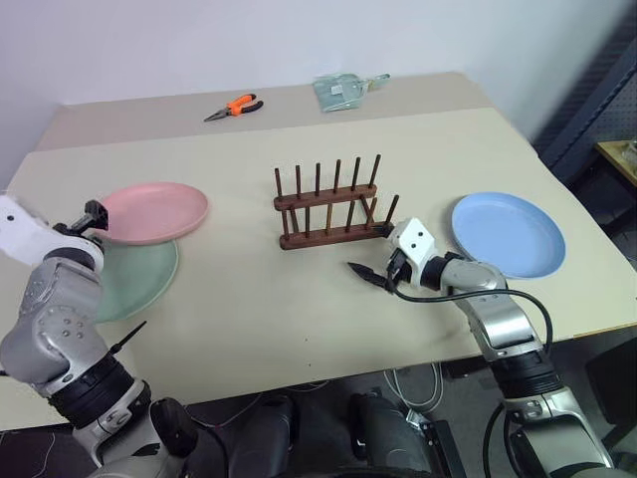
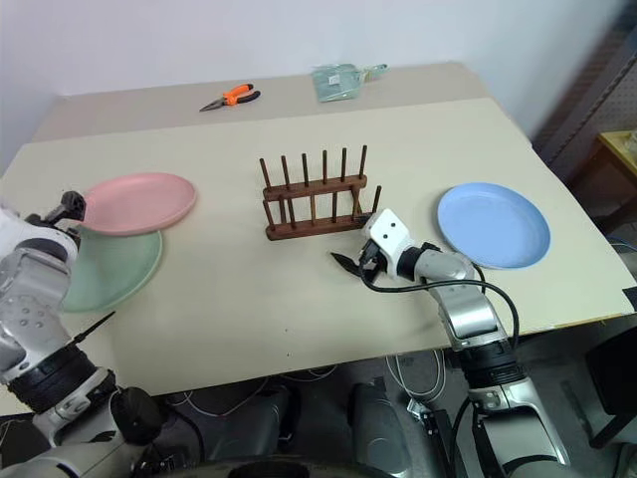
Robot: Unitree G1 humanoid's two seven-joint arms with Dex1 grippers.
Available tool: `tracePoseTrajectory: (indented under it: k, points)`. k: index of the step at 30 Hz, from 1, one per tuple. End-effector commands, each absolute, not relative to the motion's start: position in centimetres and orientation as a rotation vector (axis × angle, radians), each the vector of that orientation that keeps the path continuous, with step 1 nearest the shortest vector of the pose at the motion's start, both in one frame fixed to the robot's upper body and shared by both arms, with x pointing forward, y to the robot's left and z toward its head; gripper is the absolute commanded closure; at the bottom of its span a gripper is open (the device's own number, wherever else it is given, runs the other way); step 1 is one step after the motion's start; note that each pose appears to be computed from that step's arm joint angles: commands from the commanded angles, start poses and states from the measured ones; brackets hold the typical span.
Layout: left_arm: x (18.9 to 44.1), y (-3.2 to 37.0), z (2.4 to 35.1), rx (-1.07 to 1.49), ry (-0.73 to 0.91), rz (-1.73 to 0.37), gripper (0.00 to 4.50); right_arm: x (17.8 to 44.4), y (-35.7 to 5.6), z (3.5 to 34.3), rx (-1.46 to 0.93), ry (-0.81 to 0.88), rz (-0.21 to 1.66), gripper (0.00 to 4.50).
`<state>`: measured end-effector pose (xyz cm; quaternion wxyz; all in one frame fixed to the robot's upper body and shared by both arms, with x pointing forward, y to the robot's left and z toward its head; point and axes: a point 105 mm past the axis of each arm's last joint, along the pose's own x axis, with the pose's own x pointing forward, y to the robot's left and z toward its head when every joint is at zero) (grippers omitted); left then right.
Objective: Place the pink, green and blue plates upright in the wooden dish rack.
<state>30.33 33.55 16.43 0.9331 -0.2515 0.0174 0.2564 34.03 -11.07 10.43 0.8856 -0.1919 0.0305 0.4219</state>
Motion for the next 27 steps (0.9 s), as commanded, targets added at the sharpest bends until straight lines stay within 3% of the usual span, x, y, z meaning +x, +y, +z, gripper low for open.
tracePoseTrajectory:
  k: [1, 3, 6, 12, 13, 17, 20, 23, 27]
  points:
    - [30.8, 32.0, 16.0, -0.65, 0.065, 0.44, 0.16, 34.3, -10.6, 11.9, -0.404, 0.0, 0.885, 0.0]
    - [30.9, 32.0, 15.4, -0.714, 0.085, 0.453, 0.16, 34.3, -10.6, 12.0, -0.405, -0.005, 0.884, 0.0]
    - [31.3, 32.3, 14.9, -0.836, 0.074, 0.467, 0.94, 34.3, -10.9, 12.1, -0.41, -0.013, 0.867, 0.0]
    - [32.2, 32.7, 15.0, -0.926, 0.064, 0.47, 4.07, 34.1, -11.3, 12.4, -0.418, -0.026, 0.848, 0.0]
    - [32.3, 32.7, 15.5, -0.925, 0.044, 0.455, 4.4, 33.9, -11.5, 12.6, -0.417, -0.024, 0.848, 0.0]
    - [32.8, 32.0, 18.7, -0.884, -0.071, 0.348, 4.4, 33.1, -11.8, 13.5, -0.434, -0.026, 0.877, 0.0]
    - [33.6, 29.8, 21.6, -0.743, -0.112, 0.226, 4.4, 32.5, -10.7, 16.3, -0.51, -0.116, 0.918, 0.0]
    - [34.8, 26.1, 25.0, -0.623, -0.159, 0.077, 4.4, 32.7, -8.9, 20.2, -0.591, -0.272, 0.918, 0.0]
    - [36.2, 20.3, 28.2, -0.47, -0.185, -0.104, 4.4, 33.2, -6.3, 23.2, -0.713, -0.433, 0.911, 0.0]
